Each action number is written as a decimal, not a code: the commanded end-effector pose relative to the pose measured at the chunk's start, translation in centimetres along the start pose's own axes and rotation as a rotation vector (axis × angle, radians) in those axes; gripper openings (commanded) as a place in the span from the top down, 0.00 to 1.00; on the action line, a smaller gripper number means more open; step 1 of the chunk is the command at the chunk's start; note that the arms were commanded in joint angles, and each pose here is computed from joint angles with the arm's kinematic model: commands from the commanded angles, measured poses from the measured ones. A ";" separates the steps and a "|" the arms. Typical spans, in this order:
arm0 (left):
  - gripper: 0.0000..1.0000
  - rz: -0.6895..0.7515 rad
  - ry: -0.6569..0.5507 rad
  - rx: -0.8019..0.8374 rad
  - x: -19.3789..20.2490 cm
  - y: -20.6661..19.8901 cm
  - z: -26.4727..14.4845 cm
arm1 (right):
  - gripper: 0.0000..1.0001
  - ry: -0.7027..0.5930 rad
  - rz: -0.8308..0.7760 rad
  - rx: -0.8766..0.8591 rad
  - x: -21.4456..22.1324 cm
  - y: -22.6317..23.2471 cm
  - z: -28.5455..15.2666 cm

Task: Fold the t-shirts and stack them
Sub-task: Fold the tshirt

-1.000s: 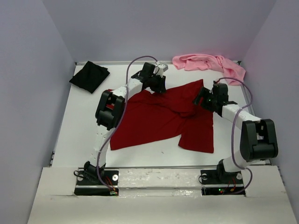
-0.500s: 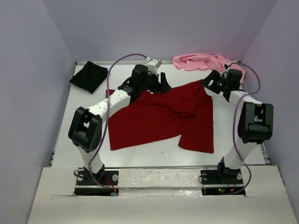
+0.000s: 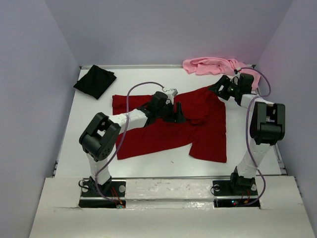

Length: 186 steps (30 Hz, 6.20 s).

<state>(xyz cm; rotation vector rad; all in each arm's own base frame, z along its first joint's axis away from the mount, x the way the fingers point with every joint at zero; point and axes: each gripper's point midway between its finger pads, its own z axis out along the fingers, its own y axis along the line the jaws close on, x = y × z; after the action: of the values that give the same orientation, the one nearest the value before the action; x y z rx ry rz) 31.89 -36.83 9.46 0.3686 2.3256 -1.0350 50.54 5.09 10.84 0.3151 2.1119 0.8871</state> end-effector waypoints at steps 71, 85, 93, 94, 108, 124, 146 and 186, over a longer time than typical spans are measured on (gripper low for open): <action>0.39 0.239 0.357 -0.636 11.1 7.8 3.8 | 0.82 0.038 0.034 -0.040 -3.0 0.2 6.6; 0.51 0.327 0.466 -0.775 13.9 9.2 3.4 | 0.82 0.038 0.032 -0.040 -3.7 0.0 7.4; 0.58 0.385 0.518 -0.787 16.1 8.2 2.6 | 0.82 0.035 0.036 -0.034 -4.8 -0.4 8.6; 0.58 0.390 0.519 -0.786 16.3 7.9 2.6 | 0.82 0.033 0.034 -0.034 -5.3 -0.2 8.7; 0.58 0.432 0.554 -0.778 19.2 6.0 1.4 | 0.82 -0.007 0.015 0.006 -7.8 -1.3 10.6; 0.58 0.454 0.550 -0.813 19.2 6.4 1.5 | 0.45 0.006 -0.009 -0.002 -9.3 -0.1 10.6; 0.58 0.453 0.498 -0.782 17.3 5.1 2.9 | 0.38 -0.029 -0.108 0.093 -9.2 0.9 3.7; 0.58 0.455 0.488 -0.789 16.5 5.2 2.7 | 0.46 0.168 -0.019 0.070 -0.5 -2.1 7.8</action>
<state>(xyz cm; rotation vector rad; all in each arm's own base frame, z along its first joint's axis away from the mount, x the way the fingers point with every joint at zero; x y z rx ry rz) 27.19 -40.76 1.95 0.6237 2.4080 0.0124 55.89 5.78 5.75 0.3260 2.3374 0.8512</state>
